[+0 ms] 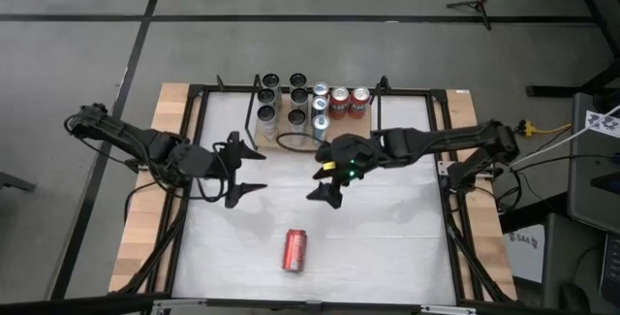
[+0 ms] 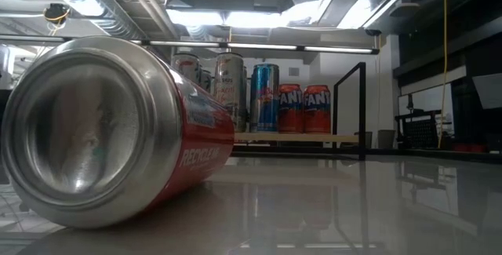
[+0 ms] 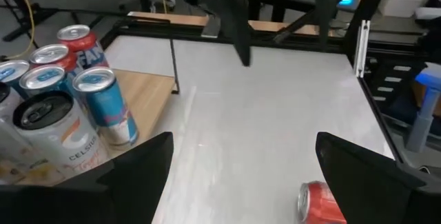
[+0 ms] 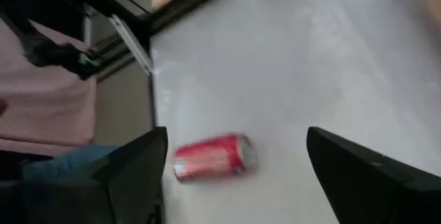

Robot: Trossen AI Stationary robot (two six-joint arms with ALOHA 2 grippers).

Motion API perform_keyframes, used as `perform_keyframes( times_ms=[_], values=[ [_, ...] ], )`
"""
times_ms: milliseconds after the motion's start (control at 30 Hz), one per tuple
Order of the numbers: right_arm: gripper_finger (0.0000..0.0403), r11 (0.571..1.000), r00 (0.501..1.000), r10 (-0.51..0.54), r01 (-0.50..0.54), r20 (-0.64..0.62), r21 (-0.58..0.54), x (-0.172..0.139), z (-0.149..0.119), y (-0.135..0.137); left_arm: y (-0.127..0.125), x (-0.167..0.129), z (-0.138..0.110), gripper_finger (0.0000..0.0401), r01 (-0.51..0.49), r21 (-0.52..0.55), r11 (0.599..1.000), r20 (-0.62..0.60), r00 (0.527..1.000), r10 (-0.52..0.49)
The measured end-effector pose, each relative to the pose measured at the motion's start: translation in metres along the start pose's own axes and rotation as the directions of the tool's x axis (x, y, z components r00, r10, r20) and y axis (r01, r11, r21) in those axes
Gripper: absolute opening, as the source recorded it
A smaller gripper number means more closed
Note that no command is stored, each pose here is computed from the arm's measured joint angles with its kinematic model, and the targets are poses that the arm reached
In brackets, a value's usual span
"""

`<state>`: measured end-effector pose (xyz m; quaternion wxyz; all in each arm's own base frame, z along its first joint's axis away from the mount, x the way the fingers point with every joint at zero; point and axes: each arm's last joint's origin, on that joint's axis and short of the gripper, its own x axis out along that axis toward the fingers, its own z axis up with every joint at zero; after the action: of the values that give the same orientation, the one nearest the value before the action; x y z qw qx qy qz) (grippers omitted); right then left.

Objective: Place canned beverage on shelf
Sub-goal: Put the red soda can on the shelf

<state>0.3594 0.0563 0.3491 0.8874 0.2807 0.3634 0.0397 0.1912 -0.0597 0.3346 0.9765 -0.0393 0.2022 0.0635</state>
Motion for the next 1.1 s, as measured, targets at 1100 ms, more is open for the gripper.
perform_keyframes(
  times_ms=[1100],
  values=[
    [0.0344, 0.994, 0.994, 0.1, -0.101, 0.036, 0.028, 0.049, -0.029, 0.046, -0.001, -0.001, -0.004, 0.035, 0.002, 0.024, 1.0, -0.033, 0.999, -0.001]
  ],
)
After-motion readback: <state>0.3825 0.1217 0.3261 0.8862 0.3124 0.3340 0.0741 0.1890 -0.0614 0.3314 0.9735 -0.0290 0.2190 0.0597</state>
